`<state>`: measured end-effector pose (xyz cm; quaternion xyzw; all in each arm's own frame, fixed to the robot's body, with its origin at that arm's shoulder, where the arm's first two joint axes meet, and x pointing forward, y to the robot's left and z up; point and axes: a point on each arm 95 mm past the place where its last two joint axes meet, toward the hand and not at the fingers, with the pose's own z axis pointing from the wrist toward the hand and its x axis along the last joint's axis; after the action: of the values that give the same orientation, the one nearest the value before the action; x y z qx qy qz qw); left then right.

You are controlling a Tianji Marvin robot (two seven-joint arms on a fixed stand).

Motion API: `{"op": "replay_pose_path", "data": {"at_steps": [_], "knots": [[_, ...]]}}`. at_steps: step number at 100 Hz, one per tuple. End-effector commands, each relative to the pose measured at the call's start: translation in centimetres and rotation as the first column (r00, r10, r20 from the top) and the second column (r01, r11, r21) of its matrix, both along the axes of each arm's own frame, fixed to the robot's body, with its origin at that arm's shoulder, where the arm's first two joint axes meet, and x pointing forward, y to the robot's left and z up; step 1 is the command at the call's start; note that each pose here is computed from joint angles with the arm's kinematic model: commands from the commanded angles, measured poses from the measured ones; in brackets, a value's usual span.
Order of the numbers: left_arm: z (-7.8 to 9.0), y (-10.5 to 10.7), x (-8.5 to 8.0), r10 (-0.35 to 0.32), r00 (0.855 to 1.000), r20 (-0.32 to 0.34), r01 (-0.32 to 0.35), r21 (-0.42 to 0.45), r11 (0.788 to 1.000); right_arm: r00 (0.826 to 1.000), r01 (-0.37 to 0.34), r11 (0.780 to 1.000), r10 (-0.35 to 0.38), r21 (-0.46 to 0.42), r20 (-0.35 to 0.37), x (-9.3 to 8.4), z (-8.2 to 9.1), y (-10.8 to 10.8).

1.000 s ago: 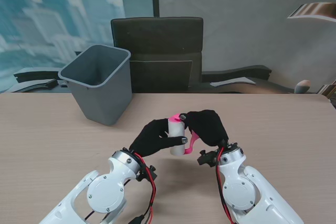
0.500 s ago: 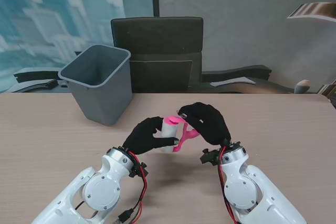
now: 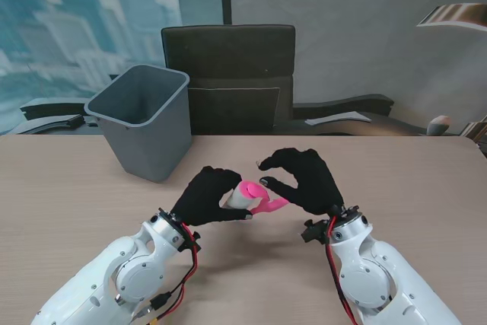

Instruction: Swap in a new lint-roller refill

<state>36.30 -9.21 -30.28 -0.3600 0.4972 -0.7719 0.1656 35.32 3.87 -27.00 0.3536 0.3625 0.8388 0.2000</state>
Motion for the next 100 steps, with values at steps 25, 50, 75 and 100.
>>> {"op": "replay_pose_path", "data": {"at_steps": [25,50,75,100], "knots": [[0.01,-0.13,0.13,-0.002,1.000,-0.018,0.002,-0.003,1.000,1.000,-0.025,0.997,0.023,-0.075,-0.017,-0.65,-0.29,-0.20],[0.03,-0.29,0.03,-0.004,1.000,-0.023,0.004,-0.014,1.000,0.999,-0.037,0.995,0.035,-0.098,-0.027,-0.69,-0.55,0.04],[0.07,-0.58,-0.26,-0.006,0.999,-0.048,0.004,-0.040,0.999,0.998,-0.047,0.994,0.043,-0.096,-0.041,-0.60,-0.78,0.38],[0.05,-0.67,-0.31,-0.009,0.999,-0.054,0.007,-0.042,0.999,0.997,-0.059,0.994,0.054,-0.090,-0.053,-0.61,-0.91,0.75]]}}
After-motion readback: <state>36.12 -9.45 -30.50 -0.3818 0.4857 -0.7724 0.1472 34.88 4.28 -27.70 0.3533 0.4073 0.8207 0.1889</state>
